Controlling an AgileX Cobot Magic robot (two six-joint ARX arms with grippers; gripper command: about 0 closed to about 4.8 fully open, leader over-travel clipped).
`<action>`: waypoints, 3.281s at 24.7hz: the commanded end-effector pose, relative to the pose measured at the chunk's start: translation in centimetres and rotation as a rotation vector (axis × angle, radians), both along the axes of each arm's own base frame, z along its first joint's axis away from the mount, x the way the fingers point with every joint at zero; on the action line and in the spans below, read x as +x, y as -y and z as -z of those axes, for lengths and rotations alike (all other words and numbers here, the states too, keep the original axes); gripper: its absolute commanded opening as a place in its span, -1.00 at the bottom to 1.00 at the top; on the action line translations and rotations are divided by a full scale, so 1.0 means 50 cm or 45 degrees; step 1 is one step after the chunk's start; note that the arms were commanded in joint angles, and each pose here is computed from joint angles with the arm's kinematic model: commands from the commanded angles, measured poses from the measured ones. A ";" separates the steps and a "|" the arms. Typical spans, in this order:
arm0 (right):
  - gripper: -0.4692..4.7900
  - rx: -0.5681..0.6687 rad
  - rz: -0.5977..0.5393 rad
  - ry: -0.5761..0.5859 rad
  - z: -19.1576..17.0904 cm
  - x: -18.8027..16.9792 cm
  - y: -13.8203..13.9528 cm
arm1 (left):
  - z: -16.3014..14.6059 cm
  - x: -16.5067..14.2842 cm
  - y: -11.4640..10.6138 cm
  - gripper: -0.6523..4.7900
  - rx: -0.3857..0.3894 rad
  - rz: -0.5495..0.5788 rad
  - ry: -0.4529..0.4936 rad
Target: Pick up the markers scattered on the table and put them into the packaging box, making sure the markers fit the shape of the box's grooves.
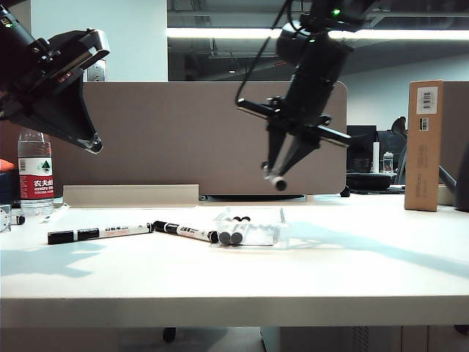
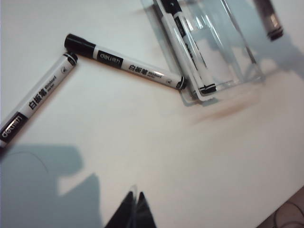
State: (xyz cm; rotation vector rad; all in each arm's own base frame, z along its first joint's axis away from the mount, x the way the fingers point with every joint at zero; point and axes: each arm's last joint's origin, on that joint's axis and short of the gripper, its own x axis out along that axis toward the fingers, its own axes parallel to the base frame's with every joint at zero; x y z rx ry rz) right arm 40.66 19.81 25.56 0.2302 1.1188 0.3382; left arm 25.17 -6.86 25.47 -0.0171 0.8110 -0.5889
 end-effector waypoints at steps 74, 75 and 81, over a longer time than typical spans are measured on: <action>-0.34 0.079 -0.291 -0.020 0.097 -0.006 -0.203 | -0.005 -0.002 -0.007 -0.76 0.098 -0.090 0.013; -0.33 0.071 -0.288 -0.021 0.100 -0.005 -0.203 | -0.005 -0.002 -0.007 -0.76 0.098 -0.090 0.013; -0.01 0.041 -0.323 -0.014 0.117 -0.008 -0.214 | -0.006 -0.001 -0.006 -0.76 0.082 -0.078 0.021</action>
